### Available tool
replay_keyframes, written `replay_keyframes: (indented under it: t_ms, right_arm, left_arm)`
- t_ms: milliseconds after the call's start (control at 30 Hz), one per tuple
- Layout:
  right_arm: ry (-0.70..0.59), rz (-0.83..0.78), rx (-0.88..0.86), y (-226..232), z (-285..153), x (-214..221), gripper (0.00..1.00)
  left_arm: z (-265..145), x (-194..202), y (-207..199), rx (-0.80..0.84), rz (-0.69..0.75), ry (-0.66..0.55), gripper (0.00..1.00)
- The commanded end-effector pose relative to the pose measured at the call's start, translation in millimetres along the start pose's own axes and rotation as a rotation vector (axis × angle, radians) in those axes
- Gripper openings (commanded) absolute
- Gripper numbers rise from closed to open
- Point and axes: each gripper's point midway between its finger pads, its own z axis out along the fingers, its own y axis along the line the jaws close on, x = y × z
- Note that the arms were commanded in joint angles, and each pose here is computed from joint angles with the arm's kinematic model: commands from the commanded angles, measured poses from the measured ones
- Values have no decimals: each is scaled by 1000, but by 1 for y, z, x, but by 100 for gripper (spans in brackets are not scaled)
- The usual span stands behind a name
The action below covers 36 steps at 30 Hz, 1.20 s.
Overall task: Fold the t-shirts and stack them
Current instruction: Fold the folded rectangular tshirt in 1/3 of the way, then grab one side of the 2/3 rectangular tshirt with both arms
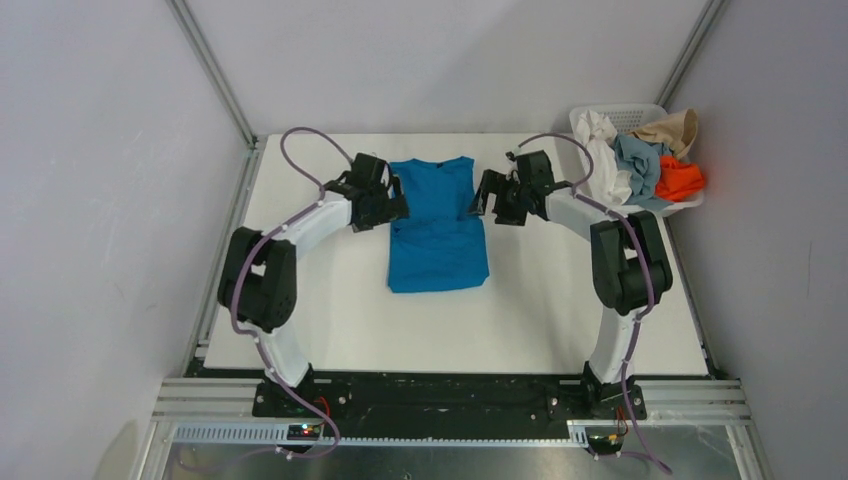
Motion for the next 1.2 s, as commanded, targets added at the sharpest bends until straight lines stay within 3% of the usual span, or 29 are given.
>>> replay_keyframes:
  t_ms: [0,100,300,467,700,833,1000,1167]
  right_arm:
    - [-29,-110,69,21,-27,-5,99]
    - [-36,-173,146,24,-35,12,99]
    - [20,-254,91,68,-35,58,99]
    - [-17,-155,139,61,-50,85,99]
    - [-62,16,190,14,-66,123,99]
    - [-26,95,129,10,-57,136,83]
    - [0,131,129,3,-41,146,57]
    - [16,171,162,-10,-34,156,43]
  left_arm:
    - [-58,-26,-9,76,-18,-139,100]
    - [-63,8,12,51,-47,-102,100]
    - [-72,71,37,61,-100,-63,100]
    - [-75,106,36,96,-121,-46,100]
    - [-60,122,33,96,-151,-15,98]
    - [-50,124,31,89,-164,1,88]
    - [-37,133,32,71,-177,40,74]
    - [-26,140,25,92,-184,67,65]
